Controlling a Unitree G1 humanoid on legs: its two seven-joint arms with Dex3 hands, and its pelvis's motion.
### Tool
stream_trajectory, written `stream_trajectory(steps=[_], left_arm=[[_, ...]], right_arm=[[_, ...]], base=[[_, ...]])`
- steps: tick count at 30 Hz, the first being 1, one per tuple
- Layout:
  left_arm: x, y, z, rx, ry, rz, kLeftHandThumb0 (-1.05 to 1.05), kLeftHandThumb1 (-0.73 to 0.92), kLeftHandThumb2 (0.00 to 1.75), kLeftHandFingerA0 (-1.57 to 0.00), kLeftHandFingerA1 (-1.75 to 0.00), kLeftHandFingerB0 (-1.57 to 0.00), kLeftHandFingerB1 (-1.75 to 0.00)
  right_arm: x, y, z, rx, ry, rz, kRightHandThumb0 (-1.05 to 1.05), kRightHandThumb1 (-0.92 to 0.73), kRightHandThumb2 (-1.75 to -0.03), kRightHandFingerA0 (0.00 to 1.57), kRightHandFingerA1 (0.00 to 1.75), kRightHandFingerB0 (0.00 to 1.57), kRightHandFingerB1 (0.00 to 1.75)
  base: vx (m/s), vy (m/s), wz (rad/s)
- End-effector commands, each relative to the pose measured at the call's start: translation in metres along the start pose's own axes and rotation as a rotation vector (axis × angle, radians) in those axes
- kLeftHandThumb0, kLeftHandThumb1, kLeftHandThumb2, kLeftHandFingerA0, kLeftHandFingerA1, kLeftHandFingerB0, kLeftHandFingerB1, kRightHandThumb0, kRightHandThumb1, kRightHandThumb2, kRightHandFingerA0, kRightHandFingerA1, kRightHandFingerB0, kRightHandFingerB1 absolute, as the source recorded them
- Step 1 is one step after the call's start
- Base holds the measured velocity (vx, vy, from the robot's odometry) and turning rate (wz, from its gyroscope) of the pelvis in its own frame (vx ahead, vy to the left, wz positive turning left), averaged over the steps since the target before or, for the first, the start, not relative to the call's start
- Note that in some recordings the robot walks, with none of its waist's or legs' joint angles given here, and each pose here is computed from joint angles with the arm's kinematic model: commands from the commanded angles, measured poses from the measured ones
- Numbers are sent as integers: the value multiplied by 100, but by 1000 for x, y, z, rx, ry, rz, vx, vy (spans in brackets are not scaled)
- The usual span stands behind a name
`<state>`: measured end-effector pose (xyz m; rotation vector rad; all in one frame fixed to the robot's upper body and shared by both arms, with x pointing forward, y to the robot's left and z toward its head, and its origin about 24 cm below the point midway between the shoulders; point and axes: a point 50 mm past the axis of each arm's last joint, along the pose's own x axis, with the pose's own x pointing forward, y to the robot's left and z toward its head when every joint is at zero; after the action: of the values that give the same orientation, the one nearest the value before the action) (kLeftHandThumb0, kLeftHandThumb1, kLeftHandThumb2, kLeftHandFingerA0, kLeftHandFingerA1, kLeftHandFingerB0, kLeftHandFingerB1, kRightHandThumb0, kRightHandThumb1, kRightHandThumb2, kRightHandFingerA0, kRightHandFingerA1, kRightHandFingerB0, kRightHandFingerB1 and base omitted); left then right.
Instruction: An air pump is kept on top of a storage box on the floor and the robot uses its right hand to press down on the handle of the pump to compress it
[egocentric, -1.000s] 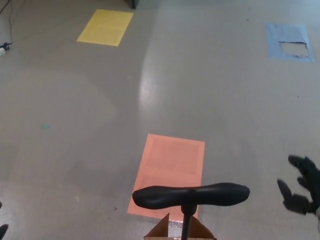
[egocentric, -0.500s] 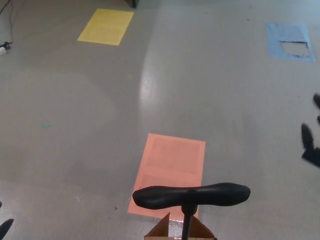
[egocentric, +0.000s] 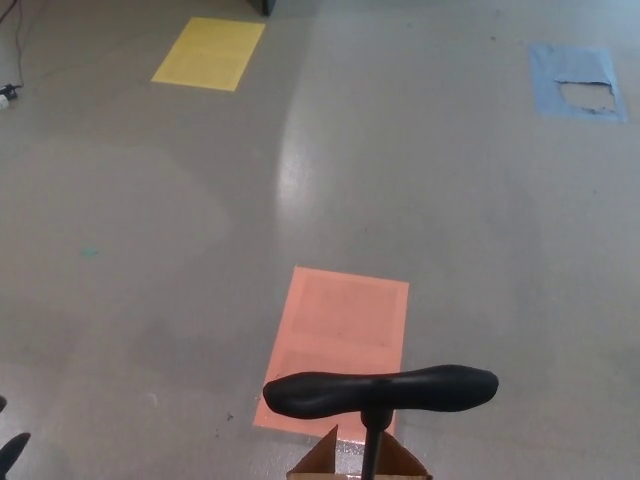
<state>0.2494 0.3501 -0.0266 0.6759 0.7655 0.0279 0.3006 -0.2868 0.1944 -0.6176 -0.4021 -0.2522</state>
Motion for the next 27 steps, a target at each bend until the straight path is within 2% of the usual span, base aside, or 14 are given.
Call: stream_trajectory(steps=[1, 3, 4, 5, 8, 9, 12, 18, 21, 23, 24, 25, 26, 27], left_arm=[[-5, 24, 1, -21, -24, 2, -68, 67, 97, -3, -42, 0, -32], [-5, 24, 1, -21, -27, 0, -67, 66, 97, -3, -42, -2, -33], [-6, 24, 0, -23, -36, -6, -68, 68, 100, -3, -43, -2, -32], [-6, 24, 0, -14, -36, -8, -68, 70, 102, -3, -42, -2, -29], [-6, 26, 2, -11, -27, -2, -69, 68, 100, -3, -44, -2, -30], [-5, 26, 3, -14, -33, -2, -69, 66, 98, -10, -47, 0, -32], [-5, 25, 5, -12, -44, -2, -68, 67, 98, -3, -44, 0, -31], [-5, 28, 8, -49, -59, -10, -66, 66, 97, -2, -43, -2, -31], [-6, 29, 8, -10, -58, -11, -68, 67, 99, -2, -44, -2, -33], [-6, 29, 9, 10, -69, -8, -69, 67, 99, -10, -48, 0, -35], [-6, 28, 8, 2, -57, -12, -70, 70, 100, -3, -44, 0, -32], [-5, 27, 7, -1, -47, -13, -70, 68, 99, -9, -46, -1, -33], [-5, 26, 6, 4, -38, -9, -68, 67, 99, -11, -47, 0, -33], [-5, 26, 6, 6, -34, -7, -68, 67, 99, -11, -47, 0, -33]], right_arm=[[-50, -32, 248, -166, -889, 553, -87, -79, -118, 0, 12, 0, 11], [-53, -25, 249, -165, -928, 594, -89, -81, -118, 0, 10, 0, 10], [-55, -22, 251, -176, -931, 629, -86, -92, -68, 0, 3, 0, 7], [-57, -17, 252, -161, -943, 663, -88, -74, -111, 0, 9, 0, 9], [-62, -4, 257, -136, -963, 744, -87, -71, -109, 0, 11, 0, 10], [-63, 0, 258, -140, -967, 751, -87, -70, -108, 0, 12, 0, 11], [-66, 14, 261, -143, -992, 767, -88, -71, -110, 0, 13, 0, 12], [-71, 39, 264, -140, -1021, 800, -92, -76, -111, 0, 12, 0, 9], [-73, 47, 264, -153, -1013, 850, -92, -78, -113, 0, 11, 0, 8], [-75, 55, 264, -163, -1015, 888, -92, -80, -115, 0, 10, 0, 8], [-77, 60, 264, -174, -1013, 925, -87, -79, -117, 0, 14, 0, 12], [-79, 62, 264, -188, -1011, 946, -90, -76, -100, 0, 0, 0, 1], [-80, 63, 265, -200, -1011, 958, -89, -81, -118, 0, 11, 0, 10], [-81, 64, 266, -204, -1011, 962, -89, -81, -118, 0, 11, 0, 10]], base=[[0, 0, 0], [0, 0, 0], [0, 0, 0], [0, 0, 0], [0, 0, 0], [0, 0, 0], [0, 0, 0], [0, 0, 0], [0, 0, 0], [0, 0, 0], [0, 0, 0], [0, 0, 0], [0, 0, 0], [0, 0, 0]])
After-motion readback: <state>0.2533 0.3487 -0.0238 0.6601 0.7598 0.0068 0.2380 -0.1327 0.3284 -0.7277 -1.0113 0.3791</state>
